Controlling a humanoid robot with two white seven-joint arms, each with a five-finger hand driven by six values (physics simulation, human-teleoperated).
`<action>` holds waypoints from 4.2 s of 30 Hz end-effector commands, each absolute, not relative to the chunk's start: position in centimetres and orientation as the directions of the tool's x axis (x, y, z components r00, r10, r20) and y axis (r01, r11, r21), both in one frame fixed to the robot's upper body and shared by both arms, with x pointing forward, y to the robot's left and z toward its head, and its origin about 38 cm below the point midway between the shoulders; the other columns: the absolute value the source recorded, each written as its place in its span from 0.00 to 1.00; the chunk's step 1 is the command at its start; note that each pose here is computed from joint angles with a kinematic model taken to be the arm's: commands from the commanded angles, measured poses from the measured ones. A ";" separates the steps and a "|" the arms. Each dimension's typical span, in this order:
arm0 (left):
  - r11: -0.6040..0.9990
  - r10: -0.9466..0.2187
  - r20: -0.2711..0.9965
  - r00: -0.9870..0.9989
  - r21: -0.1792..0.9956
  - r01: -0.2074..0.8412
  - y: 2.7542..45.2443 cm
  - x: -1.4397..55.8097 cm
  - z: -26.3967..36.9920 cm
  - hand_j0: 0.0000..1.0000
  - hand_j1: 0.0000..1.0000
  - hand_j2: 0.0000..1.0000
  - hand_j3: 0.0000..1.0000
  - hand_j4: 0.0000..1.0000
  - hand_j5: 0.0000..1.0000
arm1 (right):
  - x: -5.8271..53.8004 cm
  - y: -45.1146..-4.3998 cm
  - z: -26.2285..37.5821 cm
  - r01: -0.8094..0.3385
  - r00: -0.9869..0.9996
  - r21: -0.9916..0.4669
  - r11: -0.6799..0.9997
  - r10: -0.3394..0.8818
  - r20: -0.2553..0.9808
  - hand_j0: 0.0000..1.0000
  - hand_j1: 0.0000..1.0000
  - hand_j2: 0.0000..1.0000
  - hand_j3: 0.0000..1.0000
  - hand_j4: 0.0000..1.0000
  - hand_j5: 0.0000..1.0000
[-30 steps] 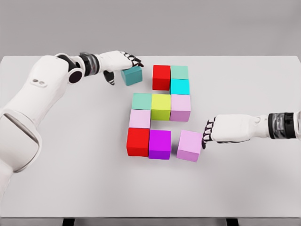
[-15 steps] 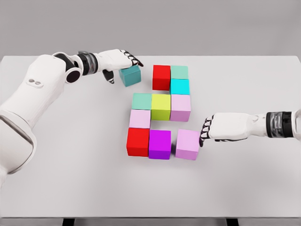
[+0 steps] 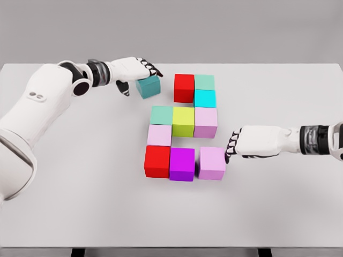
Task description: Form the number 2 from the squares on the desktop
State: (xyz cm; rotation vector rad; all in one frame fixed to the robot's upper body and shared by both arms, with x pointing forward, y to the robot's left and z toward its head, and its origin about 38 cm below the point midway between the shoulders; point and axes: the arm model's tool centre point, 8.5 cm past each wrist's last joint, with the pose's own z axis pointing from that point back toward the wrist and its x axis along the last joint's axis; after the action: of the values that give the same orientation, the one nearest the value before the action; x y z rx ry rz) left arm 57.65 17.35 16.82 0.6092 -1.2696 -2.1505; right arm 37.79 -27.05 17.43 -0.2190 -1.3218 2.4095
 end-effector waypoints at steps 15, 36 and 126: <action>-0.384 -0.661 -0.100 -0.744 0.897 0.221 17.8 57.4 17.2 1.00 1.00 1.00 1.00 1.00 1.00 | 37.7 -26.7 17.5 -0.254 -0.916 -0.841 -0.477 0.397 0.051 0.60 0.60 0.60 0.60 0.60 0.60; -0.384 -0.642 -0.100 -0.760 0.900 0.206 18.4 56.6 16.8 1.00 1.00 1.00 1.00 1.00 1.00 | 37.5 -26.3 17.7 -0.252 -0.920 -0.845 -0.471 0.388 0.058 0.60 0.60 0.60 0.60 0.60 0.60; -0.342 -0.723 -0.070 -0.688 0.901 0.268 25.3 55.5 15.2 1.00 1.00 1.00 1.00 1.00 1.00 | 37.6 -37.8 18.8 -0.256 -0.604 -0.884 0.391 0.649 0.462 1.00 1.00 1.00 1.00 1.00 1.00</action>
State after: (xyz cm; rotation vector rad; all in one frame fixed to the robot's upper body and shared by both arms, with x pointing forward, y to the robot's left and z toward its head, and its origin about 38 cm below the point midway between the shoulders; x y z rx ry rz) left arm 55.41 25.60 15.16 0.6298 -1.2487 -2.0708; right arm 37.61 -37.69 18.73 -0.3442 -1.7959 1.3444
